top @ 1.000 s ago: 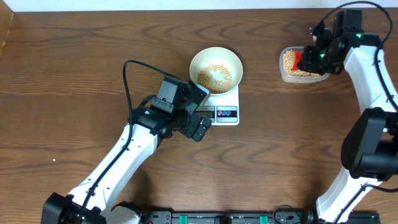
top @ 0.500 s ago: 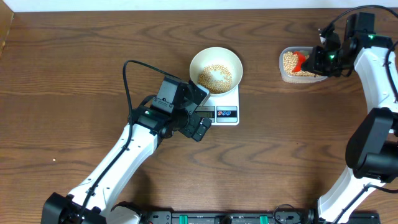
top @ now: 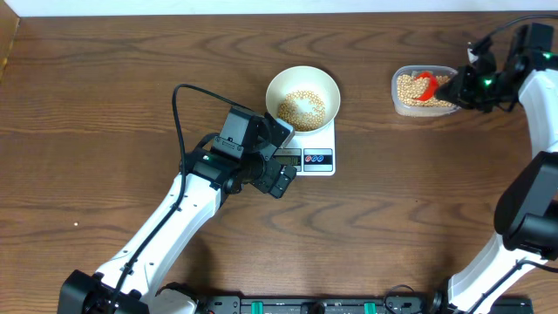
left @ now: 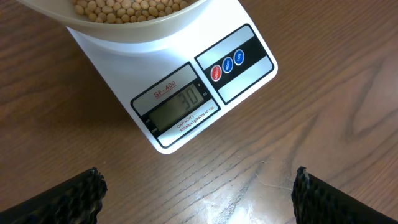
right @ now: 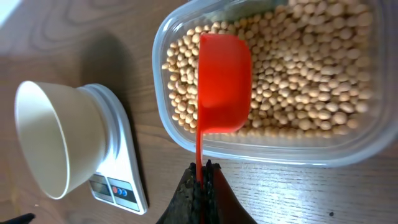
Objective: Scoop item into bowl and weigh 50g on scale
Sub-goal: 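Dip the red scoop into the soybean tub again with the right gripper, then lift the filled scoop and move it over the bowl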
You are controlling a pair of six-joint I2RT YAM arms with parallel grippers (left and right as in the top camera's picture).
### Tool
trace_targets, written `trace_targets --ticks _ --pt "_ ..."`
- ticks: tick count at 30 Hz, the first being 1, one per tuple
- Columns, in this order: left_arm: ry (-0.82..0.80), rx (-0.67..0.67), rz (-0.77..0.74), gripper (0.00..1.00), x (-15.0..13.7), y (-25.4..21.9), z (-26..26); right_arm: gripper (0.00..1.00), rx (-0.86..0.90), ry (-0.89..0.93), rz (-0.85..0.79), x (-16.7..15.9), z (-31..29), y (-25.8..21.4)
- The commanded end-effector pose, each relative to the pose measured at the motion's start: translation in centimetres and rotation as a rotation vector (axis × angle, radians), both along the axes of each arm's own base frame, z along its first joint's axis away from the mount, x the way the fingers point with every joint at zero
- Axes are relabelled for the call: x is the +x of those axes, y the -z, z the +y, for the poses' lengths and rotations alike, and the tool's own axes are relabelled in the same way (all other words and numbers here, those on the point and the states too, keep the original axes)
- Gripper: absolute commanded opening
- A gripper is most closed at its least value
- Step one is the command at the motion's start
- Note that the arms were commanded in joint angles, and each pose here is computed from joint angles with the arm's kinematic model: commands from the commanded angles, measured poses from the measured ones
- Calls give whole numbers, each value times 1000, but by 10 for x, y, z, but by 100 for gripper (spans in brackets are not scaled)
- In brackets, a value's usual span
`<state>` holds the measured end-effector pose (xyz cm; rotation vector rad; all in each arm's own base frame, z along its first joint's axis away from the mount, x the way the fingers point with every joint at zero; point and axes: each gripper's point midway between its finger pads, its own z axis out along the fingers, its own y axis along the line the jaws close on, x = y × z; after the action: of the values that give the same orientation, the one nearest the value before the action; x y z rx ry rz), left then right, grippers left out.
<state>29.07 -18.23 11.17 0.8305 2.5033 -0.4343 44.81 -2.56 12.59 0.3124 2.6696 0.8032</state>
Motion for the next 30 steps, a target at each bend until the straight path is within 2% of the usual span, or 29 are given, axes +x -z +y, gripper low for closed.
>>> trace_targets --ticks 1,19,30 --pt "-8 -1 -14 98 2 -4 2 1 77 -1 -47 2 -9 -10" --pt "-8 -1 -14 98 2 -4 2 1 372 8 -201 -1 -27 -55" --pt "-8 -1 -14 98 2 -4 2 1 476 -26 -248 -1 -17 -73"
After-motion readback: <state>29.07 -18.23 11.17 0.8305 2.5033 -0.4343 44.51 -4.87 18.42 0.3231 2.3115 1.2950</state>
